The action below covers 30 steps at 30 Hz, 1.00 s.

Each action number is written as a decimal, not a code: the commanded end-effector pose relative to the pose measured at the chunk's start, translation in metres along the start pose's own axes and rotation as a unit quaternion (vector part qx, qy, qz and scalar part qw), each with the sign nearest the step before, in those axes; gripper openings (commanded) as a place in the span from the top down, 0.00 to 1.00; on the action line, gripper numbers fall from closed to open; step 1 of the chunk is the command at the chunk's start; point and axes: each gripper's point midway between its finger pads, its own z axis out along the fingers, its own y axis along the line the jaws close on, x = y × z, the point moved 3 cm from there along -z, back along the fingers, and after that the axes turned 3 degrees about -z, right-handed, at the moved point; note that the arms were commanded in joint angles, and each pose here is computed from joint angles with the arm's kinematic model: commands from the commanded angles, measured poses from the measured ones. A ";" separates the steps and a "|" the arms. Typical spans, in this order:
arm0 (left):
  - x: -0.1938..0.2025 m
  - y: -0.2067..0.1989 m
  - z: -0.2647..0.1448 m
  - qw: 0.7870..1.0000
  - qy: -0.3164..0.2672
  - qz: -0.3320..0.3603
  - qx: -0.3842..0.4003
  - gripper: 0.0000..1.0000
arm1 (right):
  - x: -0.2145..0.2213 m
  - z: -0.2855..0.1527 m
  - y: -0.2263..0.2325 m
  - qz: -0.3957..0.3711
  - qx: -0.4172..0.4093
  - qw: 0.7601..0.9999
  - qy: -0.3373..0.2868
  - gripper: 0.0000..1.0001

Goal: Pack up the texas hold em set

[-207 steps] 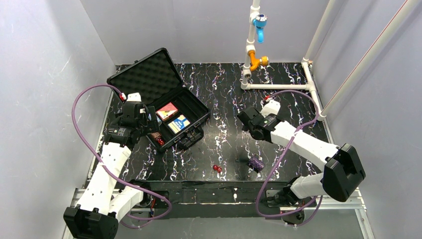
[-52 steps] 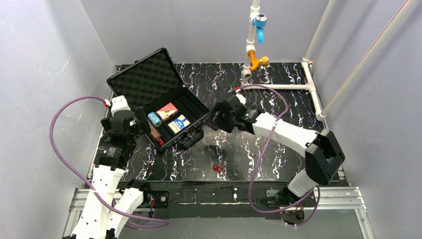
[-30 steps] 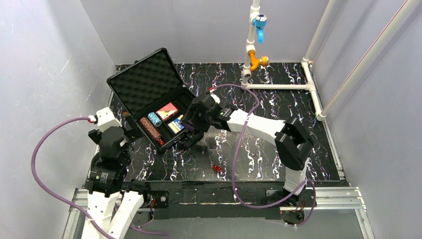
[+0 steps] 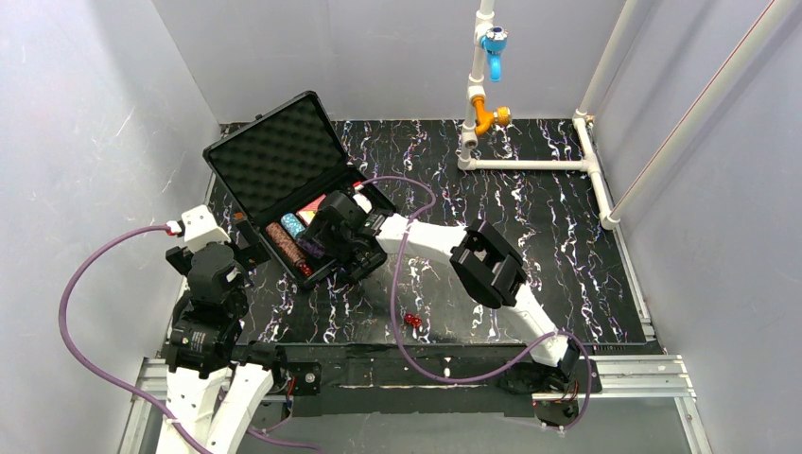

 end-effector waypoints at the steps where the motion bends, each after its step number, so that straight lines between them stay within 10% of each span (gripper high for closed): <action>1: -0.002 0.004 0.002 1.000 -0.008 0.002 -0.015 0.03 | -0.007 -0.012 0.055 0.030 -0.083 0.996 -0.018 0.92; 7: -0.002 0.004 0.002 1.000 -0.009 0.002 -0.016 0.03 | -0.005 -0.007 0.057 0.034 -0.085 0.996 -0.016 0.78; 19: -0.002 0.004 0.001 1.000 -0.010 0.001 -0.015 0.03 | -0.003 -0.009 0.061 0.034 -0.094 0.995 -0.013 0.05; 30: -0.002 0.004 0.002 1.000 -0.008 0.001 -0.014 0.03 | -0.005 -0.020 0.070 0.024 -0.108 0.994 -0.016 0.02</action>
